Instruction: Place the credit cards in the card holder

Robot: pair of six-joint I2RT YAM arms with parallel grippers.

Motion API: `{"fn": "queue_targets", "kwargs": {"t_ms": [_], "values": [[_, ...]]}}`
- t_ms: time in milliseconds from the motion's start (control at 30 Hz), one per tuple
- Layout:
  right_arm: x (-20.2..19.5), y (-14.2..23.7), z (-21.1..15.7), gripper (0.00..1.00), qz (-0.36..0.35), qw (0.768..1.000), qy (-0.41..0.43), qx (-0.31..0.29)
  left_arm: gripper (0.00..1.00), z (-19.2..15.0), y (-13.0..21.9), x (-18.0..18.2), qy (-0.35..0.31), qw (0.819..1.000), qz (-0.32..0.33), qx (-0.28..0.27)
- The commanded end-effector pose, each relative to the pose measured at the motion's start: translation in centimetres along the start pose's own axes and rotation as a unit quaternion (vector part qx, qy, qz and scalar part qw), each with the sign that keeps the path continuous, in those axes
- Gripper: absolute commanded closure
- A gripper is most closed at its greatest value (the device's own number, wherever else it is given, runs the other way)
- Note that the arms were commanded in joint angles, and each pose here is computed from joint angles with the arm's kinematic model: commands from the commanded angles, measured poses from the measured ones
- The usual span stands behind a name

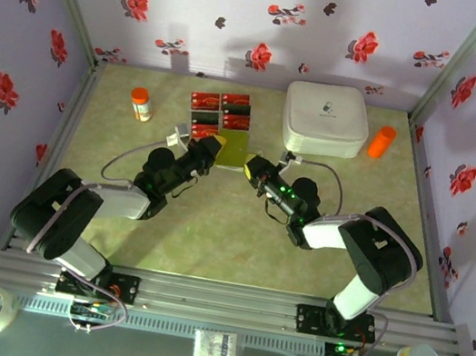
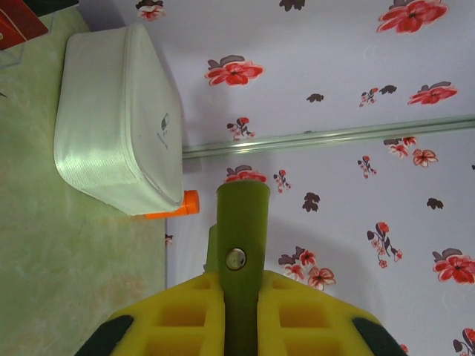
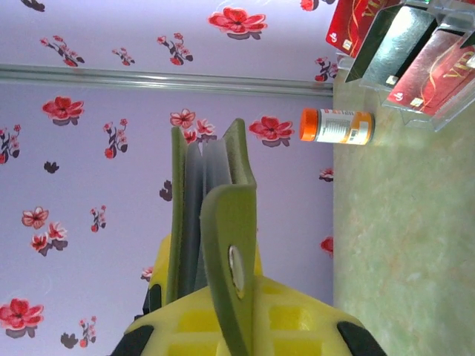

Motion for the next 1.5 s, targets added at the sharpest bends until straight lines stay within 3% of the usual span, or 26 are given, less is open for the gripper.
{"fn": "queue_targets", "kwargs": {"t_ms": [0, 67, 233, 500, 633, 800, 1233, 1367, 1467], "values": [[3.1, 0.0, -1.5, 1.00, 0.050, 0.998, 0.019, 0.038, 1.00, -1.6, -0.2, -0.4, -0.003, 0.999, -0.016, 0.036], [2.7, 0.4, -1.2, 1.00, 0.045, 0.998, 0.018, 0.032, 0.96, -1.5, -0.1, -0.1, -0.008, 0.999, -0.012, 0.035], [1.7, 1.5, -0.5, 1.00, 0.030, 0.999, 0.022, 0.019, 0.48, -1.1, 0.9, 1.5, -0.022, 0.999, 0.013, 0.036], [-1.3, 2.7, -0.3, 1.00, -0.009, 1.000, 0.024, 0.012, 0.02, -0.7, 2.8, 3.6, -0.085, 0.991, 0.076, 0.066], [-2.7, 3.6, -0.3, 1.00, -0.029, 0.999, 0.028, 0.008, 0.00, -0.7, 3.7, 3.9, -0.145, 0.977, 0.125, 0.098], [-4.4, 4.5, -0.3, 1.00, -0.054, 0.998, 0.030, 0.003, 0.00, -0.2, 4.5, 3.3, -0.241, 0.936, 0.208, 0.150], [-7.5, 5.4, -0.6, 1.00, -0.097, 0.995, 0.034, -0.002, 0.00, -3.6, 4.3, 5.7, -0.415, 0.770, 0.367, 0.315], [-8.3, 5.7, -0.6, 1.00, -0.108, 0.994, 0.035, -0.008, 0.00, -4.4, 5.5, 7.6, -0.448, 0.715, 0.417, 0.337], [-9.1, 6.2, -0.5, 1.00, -0.121, 0.992, 0.035, -0.016, 0.00, -4.5, 6.5, 9.0, -0.459, 0.689, 0.447, 0.339]]}}
Point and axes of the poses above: each hand's point on the last joint's axis, 136 mm out from that joint toward the fingers, its own y axis back along the fingers, its own x axis along the line the jaws close on, z = x × y, the point moved 3 cm from there along y, back along the fingers, and after that the axes turned 13 degrees about -y, right-handed, at the moved point
